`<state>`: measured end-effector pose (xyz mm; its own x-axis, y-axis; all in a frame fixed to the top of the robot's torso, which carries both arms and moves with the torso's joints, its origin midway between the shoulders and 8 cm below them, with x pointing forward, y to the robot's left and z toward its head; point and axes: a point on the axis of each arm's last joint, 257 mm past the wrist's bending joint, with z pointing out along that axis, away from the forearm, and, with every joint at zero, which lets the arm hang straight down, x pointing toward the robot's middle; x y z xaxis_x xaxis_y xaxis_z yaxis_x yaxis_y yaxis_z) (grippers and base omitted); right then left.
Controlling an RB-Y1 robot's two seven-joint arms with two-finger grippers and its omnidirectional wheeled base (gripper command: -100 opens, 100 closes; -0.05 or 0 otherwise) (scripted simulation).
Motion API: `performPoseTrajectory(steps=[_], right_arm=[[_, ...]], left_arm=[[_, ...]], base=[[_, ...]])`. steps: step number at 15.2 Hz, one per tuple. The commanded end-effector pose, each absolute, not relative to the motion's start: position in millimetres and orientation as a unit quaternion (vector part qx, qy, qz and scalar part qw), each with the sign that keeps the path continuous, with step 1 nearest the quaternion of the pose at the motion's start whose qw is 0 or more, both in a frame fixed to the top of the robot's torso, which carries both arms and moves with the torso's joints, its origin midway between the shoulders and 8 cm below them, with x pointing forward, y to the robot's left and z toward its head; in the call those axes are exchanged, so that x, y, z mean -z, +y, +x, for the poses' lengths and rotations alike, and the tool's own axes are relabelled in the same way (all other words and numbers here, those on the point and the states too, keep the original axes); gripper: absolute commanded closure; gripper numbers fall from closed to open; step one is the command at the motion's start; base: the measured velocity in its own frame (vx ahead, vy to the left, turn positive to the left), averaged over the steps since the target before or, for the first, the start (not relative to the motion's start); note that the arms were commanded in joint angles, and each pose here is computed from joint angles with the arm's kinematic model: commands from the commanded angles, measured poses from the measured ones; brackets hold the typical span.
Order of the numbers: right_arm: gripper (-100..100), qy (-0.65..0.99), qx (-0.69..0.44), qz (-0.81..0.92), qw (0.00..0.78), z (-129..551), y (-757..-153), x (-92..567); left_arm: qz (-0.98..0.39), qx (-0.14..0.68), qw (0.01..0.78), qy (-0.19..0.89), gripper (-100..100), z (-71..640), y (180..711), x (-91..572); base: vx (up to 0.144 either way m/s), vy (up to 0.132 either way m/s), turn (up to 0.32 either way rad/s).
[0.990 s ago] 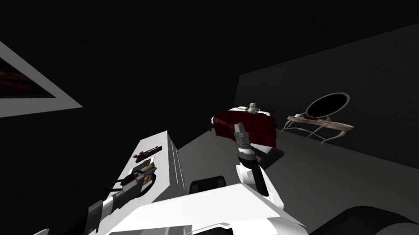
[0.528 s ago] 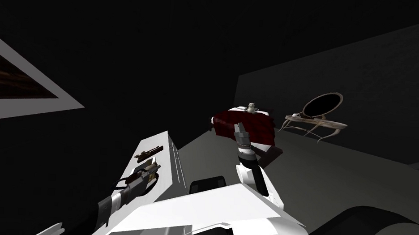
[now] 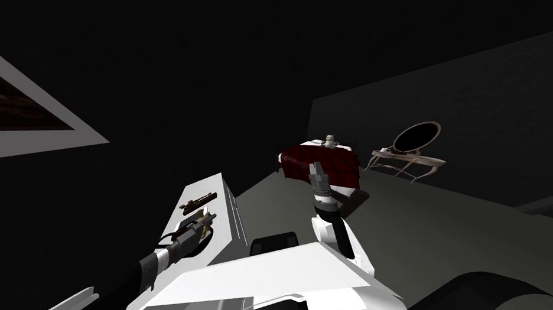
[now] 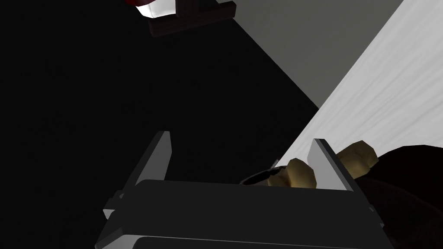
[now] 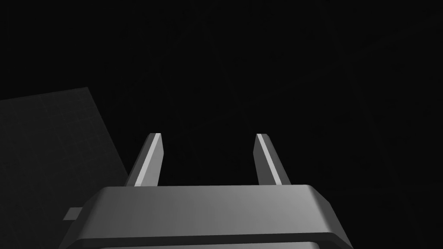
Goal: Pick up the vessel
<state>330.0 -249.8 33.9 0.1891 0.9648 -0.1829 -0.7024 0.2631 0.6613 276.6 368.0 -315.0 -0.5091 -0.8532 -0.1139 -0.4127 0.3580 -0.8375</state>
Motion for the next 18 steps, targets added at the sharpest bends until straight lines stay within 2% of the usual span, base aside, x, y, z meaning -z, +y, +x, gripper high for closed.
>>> performPoseTrajectory(steps=[1,5,6,11,18], right_arm=[[0,0.294,-0.565,0.223,0.738,330,-250,-34],[0,0.294,-0.565,0.223,0.738,330,-250,-34],[0,0.294,-0.565,0.223,0.738,330,-250,-34],[0,0.294,-0.565,0.223,0.738,330,-250,-34],[0,0.294,-0.565,0.223,0.738,330,-250,-34]], left_arm=[[-0.408,0.388,0.292,0.773,-100,282,365,306],[-0.41,0.385,0.29,0.775,-100,282,361,307],[-0.411,0.383,0.29,0.775,100,282,361,307],[-0.411,0.388,0.277,0.777,100,278,364,316],[-0.409,0.396,0.267,0.778,100,271,380,325]], base=[[-0.042,0.034,-0.14],[-0.005,0.004,-0.018],[0.0,0.0,0.0],[0.004,-0.004,0.026],[0.028,-0.047,0.052]])
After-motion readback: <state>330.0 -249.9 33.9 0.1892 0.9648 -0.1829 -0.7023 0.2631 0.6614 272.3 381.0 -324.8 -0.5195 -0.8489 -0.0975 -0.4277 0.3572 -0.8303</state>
